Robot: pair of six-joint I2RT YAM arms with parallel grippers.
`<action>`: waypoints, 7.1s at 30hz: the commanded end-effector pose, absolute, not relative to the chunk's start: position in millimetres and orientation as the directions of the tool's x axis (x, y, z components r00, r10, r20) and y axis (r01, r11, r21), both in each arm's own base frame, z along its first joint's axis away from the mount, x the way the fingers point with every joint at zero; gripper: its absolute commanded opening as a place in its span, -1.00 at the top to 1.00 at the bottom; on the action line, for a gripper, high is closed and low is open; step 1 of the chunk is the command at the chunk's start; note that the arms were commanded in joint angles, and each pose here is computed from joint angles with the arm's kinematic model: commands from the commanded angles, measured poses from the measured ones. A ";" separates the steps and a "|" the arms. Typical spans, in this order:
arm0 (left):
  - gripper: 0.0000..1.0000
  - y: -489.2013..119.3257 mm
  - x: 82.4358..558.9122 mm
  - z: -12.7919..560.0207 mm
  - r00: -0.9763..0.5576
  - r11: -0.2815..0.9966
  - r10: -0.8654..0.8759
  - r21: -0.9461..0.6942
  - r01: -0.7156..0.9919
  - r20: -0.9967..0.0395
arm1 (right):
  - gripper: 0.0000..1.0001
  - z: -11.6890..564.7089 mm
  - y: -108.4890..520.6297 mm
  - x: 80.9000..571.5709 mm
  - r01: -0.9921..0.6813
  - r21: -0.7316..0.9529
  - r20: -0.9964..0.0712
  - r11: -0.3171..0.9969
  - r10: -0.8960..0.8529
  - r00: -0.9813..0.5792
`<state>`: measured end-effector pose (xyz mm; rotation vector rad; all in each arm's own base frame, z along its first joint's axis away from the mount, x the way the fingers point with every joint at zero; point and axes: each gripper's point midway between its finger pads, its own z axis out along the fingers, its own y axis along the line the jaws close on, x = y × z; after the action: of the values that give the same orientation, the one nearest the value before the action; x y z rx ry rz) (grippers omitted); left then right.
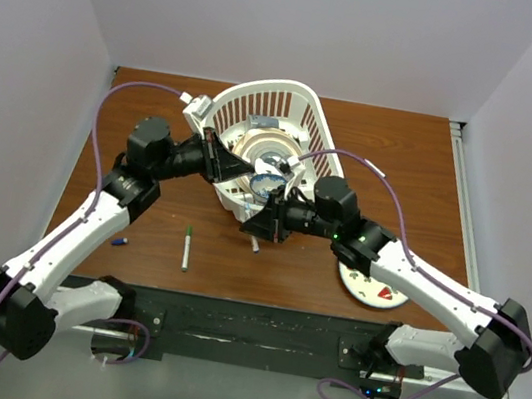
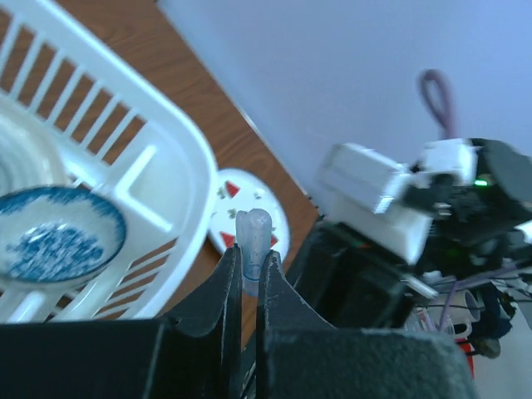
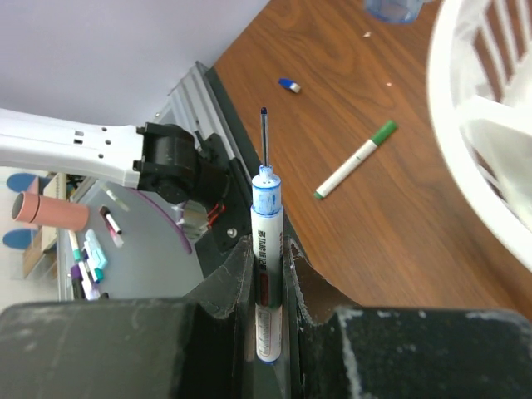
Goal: Insert the pens into the pen caps
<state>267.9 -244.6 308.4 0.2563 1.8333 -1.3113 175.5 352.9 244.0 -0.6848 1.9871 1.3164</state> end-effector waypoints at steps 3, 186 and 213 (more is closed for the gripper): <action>1.00 -253.0 234.0 367.5 -0.519 0.257 -0.360 -0.617 0.744 -0.776 | 1.00 281.7 373.6 180.9 -0.764 0.582 -0.805 0.278 0.069 -0.589; 1.00 -316.6 100.3 247.9 -0.776 -0.107 -0.151 -0.771 0.628 -0.612 | 1.00 500.9 299.3 341.7 -0.775 0.258 -0.904 0.577 0.428 0.018; 1.00 -328.4 140.2 318.1 -0.668 0.044 -0.213 -0.690 0.722 -0.713 | 1.00 402.2 329.5 303.2 -0.918 0.227 -0.968 0.326 0.182 -0.175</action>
<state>245.2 -263.9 359.7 -0.0977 1.3077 -1.4365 232.0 343.1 322.3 -0.9393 1.8007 1.3783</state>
